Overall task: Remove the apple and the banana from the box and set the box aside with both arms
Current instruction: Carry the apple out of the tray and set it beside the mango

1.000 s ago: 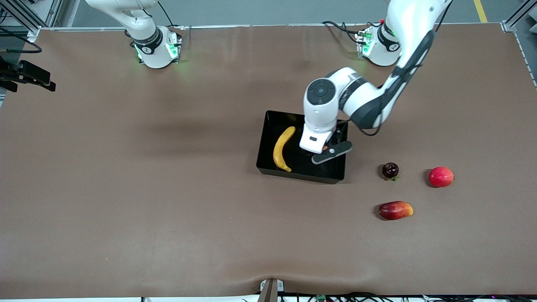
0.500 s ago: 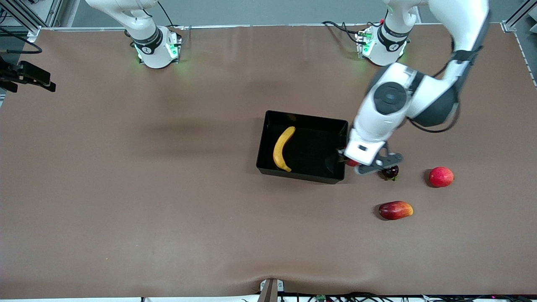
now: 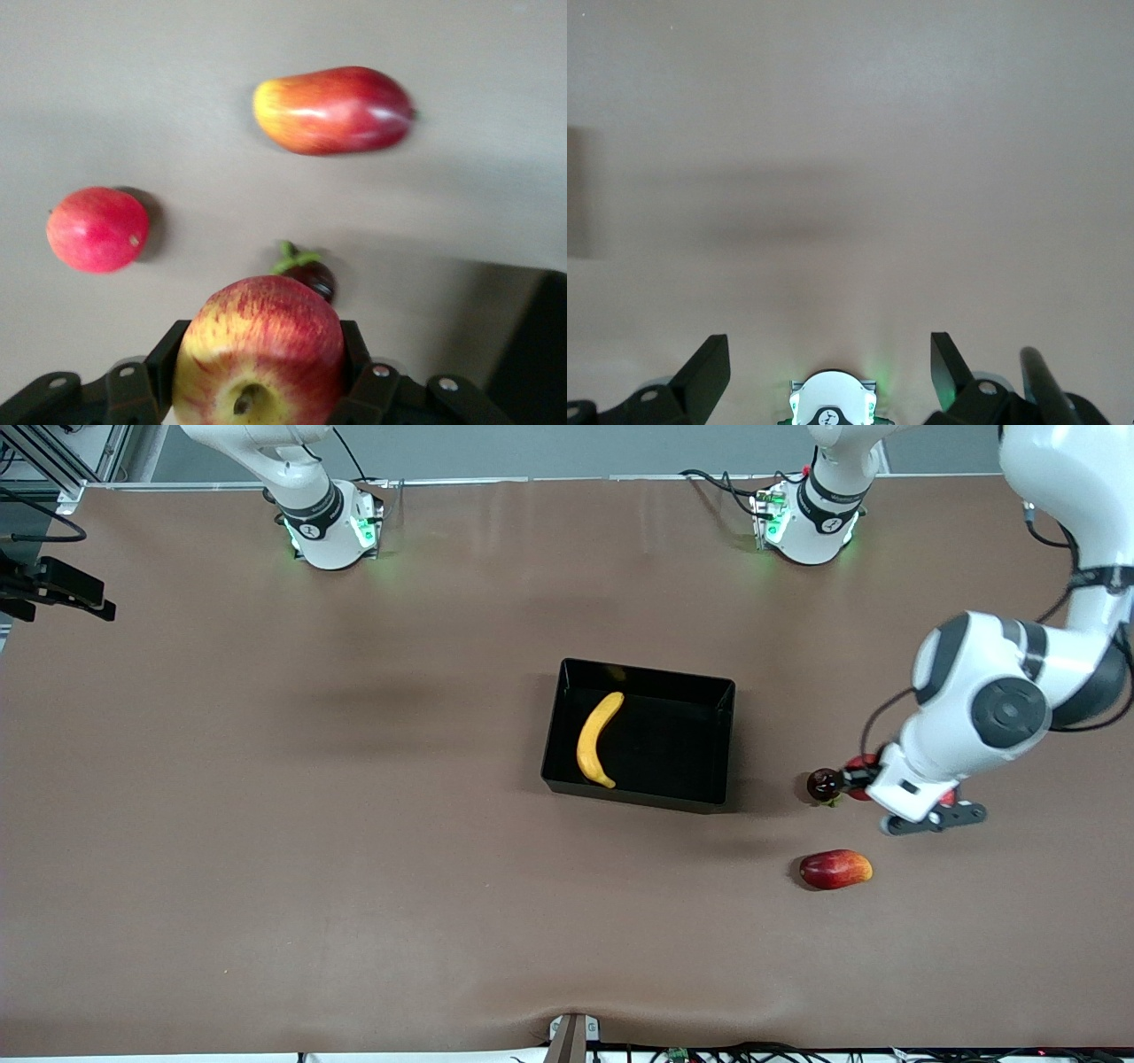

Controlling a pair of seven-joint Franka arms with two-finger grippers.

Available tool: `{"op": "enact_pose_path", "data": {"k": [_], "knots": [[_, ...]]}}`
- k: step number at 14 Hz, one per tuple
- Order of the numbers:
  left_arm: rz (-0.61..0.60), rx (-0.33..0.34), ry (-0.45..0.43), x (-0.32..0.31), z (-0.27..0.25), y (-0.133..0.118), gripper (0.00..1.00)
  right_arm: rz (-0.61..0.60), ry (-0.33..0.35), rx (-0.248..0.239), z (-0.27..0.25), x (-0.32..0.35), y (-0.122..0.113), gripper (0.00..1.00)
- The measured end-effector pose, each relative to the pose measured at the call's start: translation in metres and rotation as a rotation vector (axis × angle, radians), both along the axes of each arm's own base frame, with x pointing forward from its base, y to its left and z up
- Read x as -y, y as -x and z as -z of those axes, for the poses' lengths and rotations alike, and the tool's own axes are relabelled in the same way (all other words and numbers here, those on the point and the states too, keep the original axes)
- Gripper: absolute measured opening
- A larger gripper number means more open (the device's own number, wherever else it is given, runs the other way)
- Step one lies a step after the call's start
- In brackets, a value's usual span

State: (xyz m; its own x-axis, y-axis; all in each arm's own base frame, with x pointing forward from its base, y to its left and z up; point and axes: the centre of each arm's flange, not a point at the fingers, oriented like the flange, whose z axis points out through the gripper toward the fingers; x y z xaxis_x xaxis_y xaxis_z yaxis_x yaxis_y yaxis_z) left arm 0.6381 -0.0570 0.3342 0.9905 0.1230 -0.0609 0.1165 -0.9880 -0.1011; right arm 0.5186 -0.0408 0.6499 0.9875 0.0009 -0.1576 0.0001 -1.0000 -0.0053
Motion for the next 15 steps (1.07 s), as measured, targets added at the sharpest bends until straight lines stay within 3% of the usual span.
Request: {"op": "enact_pose_path", "data": {"k": [4,9,15], "knots": [[0.095,0.029,-0.047,-0.02,0.045,-0.021,0.71,-0.001,0.0,0.0,0.0,0.0,0.0,1.0],[0.191,0.067,0.0,-0.08,0.076,-0.045,0.71,0.0,0.0,0.0,0.0,0.0,0.0,1.0],[0.255,0.11,0.013,-0.111,0.115,-0.053,0.71,0.009,0.0,-0.001,0.001,0.005,0.0,1.0]]}}
